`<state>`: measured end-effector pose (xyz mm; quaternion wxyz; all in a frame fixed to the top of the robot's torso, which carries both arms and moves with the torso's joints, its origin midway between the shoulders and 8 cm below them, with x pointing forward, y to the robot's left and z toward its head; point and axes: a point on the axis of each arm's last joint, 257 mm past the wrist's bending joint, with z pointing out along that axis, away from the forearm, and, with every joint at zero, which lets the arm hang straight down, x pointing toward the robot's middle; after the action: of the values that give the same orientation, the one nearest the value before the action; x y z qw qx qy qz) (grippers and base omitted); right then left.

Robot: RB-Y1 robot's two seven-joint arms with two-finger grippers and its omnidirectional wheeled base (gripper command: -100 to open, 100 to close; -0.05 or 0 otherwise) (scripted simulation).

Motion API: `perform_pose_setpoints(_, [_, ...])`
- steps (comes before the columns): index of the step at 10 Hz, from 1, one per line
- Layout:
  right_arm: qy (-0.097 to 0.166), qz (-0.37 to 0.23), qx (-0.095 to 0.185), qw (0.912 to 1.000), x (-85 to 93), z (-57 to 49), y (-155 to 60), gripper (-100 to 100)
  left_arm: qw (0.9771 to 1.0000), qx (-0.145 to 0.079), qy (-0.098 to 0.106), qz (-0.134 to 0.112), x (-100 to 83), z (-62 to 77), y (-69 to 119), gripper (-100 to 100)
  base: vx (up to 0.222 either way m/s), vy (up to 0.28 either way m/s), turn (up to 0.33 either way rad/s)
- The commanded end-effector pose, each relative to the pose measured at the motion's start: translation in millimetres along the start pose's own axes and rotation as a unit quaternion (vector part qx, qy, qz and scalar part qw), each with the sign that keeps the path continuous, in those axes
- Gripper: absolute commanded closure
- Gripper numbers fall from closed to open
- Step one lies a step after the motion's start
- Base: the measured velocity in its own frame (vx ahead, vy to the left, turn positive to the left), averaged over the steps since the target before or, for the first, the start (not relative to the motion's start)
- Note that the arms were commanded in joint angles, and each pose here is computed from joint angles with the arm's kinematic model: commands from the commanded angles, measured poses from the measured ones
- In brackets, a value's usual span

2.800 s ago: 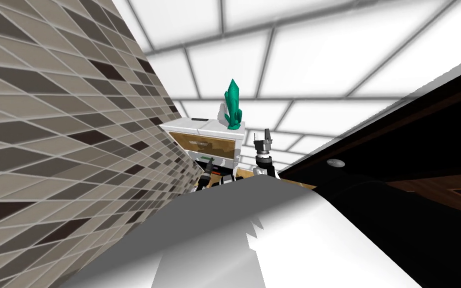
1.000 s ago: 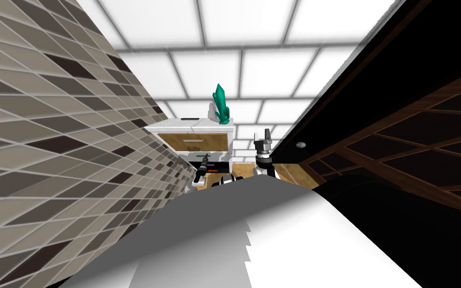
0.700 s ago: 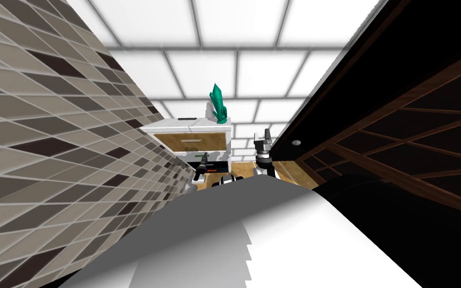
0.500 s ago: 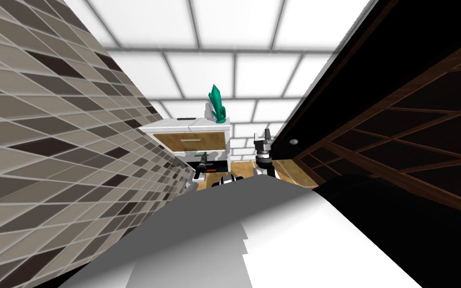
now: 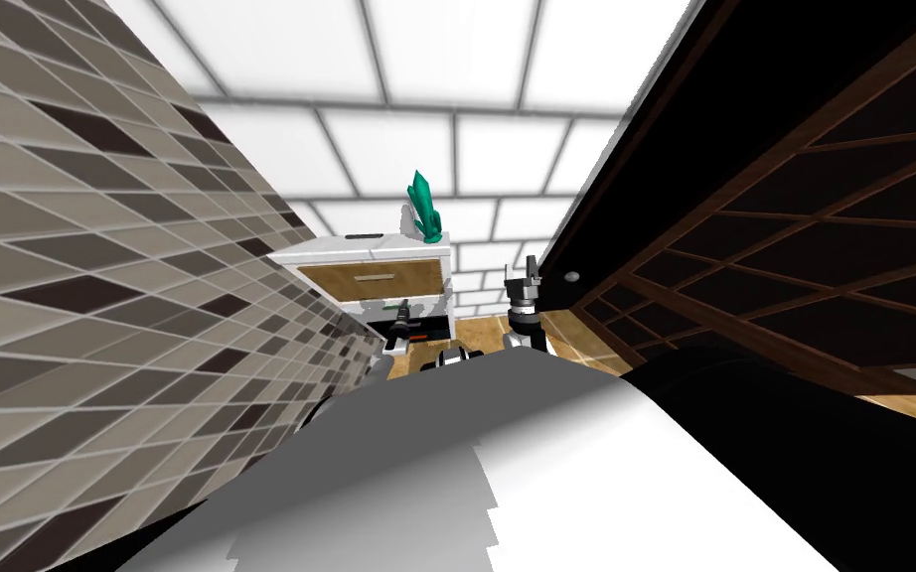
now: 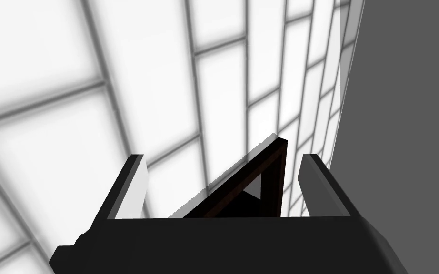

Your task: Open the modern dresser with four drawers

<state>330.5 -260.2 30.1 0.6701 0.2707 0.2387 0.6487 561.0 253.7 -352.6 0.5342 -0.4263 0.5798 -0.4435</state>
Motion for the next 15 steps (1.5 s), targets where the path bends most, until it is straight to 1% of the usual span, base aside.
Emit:
perform_pose_setpoints(1, [0.000,0.000,0.000,1.0000,0.0,0.0,0.0,0,0.9998,-0.001,-0.019,-0.010,-10.4,10.1,-2.7,-100,-0.066,0.000,-0.268])
perform_pose_setpoints(2, [0.000,0.000,0.000,1.0000,0.1,0.1,0.0,0,0.9998,-0.010,-0.016,-0.011,-7.0,12.7,1.8,-100,-0.097,0.014,-0.146])
perform_pose_setpoints(3, [0.000,0.000,0.000,1.0000,0.0,0.0,0.0,0,0.9991,-0.004,-0.035,-0.022,-17.1,21.1,-5.8,-100,-0.135,-0.013,-0.264])
perform_pose_setpoints(4, [0.000,0.000,0.000,1.0000,0.1,0.1,0.0,0,0.9992,-0.001,-0.034,-0.022,-16.0,25.4,-10.8,-100,-0.112,-0.004,-0.108])
perform_pose_setpoints(5, [0.000,0.000,0.000,1.0000,0.0,0.0,0.0,0,0.9992,-0.016,-0.029,-0.022,-11.6,23.8,0.1,-100,-0.047,0.012,0.028])
perform_pose_setpoints(6, [0.000,0.000,0.000,1.0000,0.0,0.0,0.0,0,0.9991,-0.020,-0.029,-0.023,-11.1,22.6,3.0,-100,-0.006,0.011,0.020])
perform_pose_setpoints(7, [0.000,0.000,0.000,1.0000,0.0,0.0,0.0,0,0.9992,-0.016,-0.030,-0.022,-11.8,22.9,1.4,-100,0.000,0.000,0.000])
perform_pose_setpoints(8, [0.000,0.000,0.000,1.0000,0.0,0.0,0.0,0,0.9995,-0.027,-0.011,-0.011,-2.4,12.0,13.8,100,0.098,0.007,0.263])
perform_pose_setpoints(9, [0.000,0.000,0.000,1.0000,-0.1,-0.1,0.0,0,0.9996,-0.021,-0.014,-0.011,-5.6,8.5,11.8,100,0.111,-0.001,0.146])
perform_pose_setpoints(10, [0.000,0.000,0.000,1.0000,0.0,-0.1,0.0,0,0.9996,-0.028,0.005,-0.001,5.4,-1.0,20.8,100,0.123,-0.014,0.184])
perform_pose_setpoints(11, [0.000,0.000,0.000,1.0000,-0.1,-0.1,0.0,0,0.9998,-0.019,0.001,-0.001,2.1,-5.1,16.1,100,0.104,-0.037,0.132])
perform_pose_setpoints(12, [0.000,0.000,0.000,1.0000,0.0,-0.1,0.0,0,0.9994,-0.024,0.022,0.008,15.0,-14.8,22.7,100,0.147,-0.034,0.246])
perform_pose_setpoints(13, [0.000,0.000,0.000,1.0000,-0.1,-0.1,0.0,0,0.9995,-0.022,0.019,0.007,13.0,-21.4,24.1,100,0.103,-0.024,0.118])
perform_pose_setpoints(14, [0.000,0.000,0.000,1.0000,0.0,-0.1,0.0,0,0.9998,-0.006,0.018,0.007,11.6,-16.1,9.8,100,0.013,-0.003,0.006])
perform_pose_setpoints(15, [0.000,0.000,0.000,1.0000,0.0,0.0,0.0,0,0.9989,-0.020,0.040,0.013,26.7,-31.4,24.8,100,0.072,0.003,0.218])
